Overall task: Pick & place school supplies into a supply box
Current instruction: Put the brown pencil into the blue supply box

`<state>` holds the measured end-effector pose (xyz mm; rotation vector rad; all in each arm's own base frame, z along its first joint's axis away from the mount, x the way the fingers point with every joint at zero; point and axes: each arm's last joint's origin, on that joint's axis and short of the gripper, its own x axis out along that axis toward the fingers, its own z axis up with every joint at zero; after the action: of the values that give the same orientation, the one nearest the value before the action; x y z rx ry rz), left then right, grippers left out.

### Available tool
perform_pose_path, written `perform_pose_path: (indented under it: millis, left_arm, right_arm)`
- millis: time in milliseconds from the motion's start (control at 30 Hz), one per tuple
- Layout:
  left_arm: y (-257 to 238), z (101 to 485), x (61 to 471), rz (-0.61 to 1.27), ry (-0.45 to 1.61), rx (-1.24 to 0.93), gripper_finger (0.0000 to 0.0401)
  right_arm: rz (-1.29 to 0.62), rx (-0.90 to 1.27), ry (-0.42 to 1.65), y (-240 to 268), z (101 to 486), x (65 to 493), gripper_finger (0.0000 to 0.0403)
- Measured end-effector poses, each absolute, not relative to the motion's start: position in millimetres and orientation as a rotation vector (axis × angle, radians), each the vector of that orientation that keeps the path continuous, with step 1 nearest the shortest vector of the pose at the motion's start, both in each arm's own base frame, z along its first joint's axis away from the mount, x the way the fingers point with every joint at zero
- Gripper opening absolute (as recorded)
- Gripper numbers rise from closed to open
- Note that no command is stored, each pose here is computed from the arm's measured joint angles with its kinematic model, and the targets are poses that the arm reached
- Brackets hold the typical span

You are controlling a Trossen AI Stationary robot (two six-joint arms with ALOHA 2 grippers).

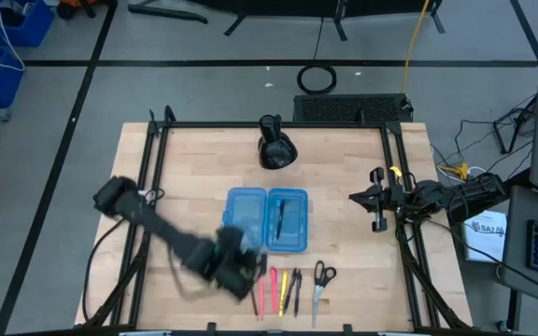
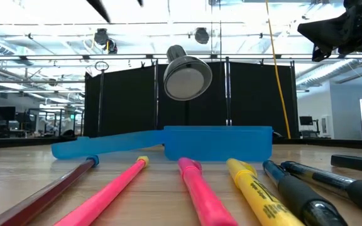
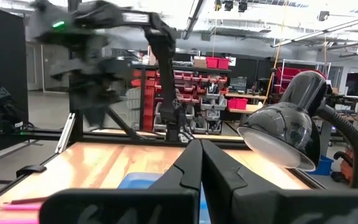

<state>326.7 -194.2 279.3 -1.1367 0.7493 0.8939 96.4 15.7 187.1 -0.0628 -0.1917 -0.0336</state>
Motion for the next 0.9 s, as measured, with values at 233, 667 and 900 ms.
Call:
perform_pose_path:
  millis: [233, 667, 900]
  left_arm:
    - [-249.2, 231.7, 309.8, 1.028, 0.771, -1.223, 0.0186]
    - [-246.7, 191.0, 326.4, 1.15, 0.85, -1.202, 0.0186]
    - [-218.3, 190.3, 347.1, 1.163, 0.962, -1.208, 0.0186]
  right_arm:
    - [-0.034, -0.063, -0.191, 15.7, 187.1, 96.6, 0.0]
    - [-0.034, -0.062, -0.196, 15.7, 187.6, 96.5, 0.0]
    - [-0.034, -0.061, -0.199, 15.7, 187.9, 96.4, 0.0]
